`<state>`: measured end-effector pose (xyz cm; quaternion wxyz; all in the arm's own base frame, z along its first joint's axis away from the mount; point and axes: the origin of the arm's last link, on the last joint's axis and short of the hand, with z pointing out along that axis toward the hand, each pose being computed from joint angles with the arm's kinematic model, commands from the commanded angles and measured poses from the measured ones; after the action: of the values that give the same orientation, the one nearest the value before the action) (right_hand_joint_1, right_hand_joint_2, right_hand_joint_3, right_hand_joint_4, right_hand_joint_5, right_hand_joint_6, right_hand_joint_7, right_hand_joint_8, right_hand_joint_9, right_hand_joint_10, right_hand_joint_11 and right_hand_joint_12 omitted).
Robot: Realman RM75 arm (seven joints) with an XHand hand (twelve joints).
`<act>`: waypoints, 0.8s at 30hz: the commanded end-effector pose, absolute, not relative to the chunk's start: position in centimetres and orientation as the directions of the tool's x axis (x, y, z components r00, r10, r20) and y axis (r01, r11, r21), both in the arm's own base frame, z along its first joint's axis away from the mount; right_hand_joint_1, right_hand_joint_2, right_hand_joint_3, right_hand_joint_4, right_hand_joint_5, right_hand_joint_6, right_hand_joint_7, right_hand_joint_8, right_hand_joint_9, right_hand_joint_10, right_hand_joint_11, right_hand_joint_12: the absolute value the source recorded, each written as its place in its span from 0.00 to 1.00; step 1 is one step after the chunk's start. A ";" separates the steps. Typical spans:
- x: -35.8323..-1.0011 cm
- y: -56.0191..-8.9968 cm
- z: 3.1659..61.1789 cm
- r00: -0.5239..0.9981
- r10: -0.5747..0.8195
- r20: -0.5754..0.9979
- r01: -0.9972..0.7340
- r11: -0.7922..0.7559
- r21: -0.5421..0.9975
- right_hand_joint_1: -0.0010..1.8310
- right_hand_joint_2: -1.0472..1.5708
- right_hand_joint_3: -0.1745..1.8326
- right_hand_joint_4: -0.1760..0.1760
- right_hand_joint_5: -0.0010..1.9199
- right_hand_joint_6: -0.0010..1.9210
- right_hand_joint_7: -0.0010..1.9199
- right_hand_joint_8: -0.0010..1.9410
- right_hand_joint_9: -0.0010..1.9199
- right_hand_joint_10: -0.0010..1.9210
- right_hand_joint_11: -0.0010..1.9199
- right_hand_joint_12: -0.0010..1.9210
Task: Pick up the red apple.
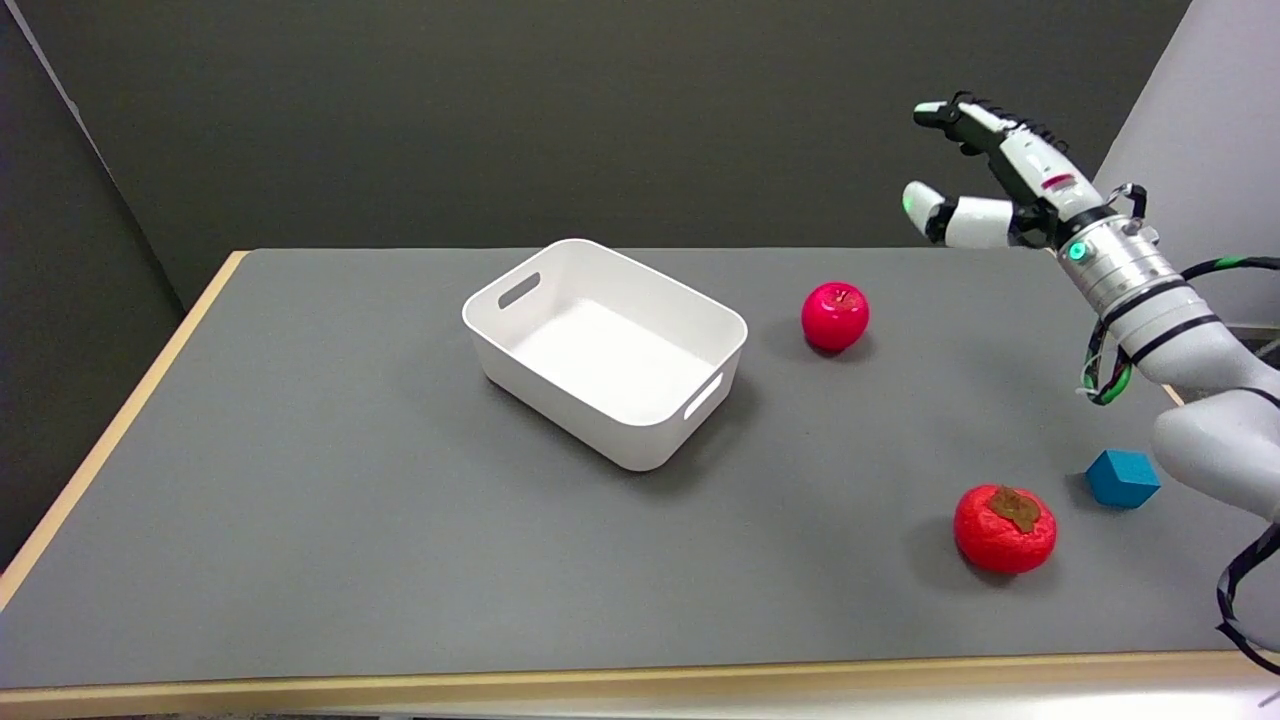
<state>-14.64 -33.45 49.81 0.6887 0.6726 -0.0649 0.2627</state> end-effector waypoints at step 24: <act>-24.5 -39.7 44.1 1.000 0.008 -0.029 0.029 -0.067 0.997 0.18 0.61 0.57 0.69 0.01 0.15 0.00 0.06 0.00 0.15 0.00 0.46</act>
<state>-20.26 -35.08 46.81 0.6998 0.7094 0.0061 0.0842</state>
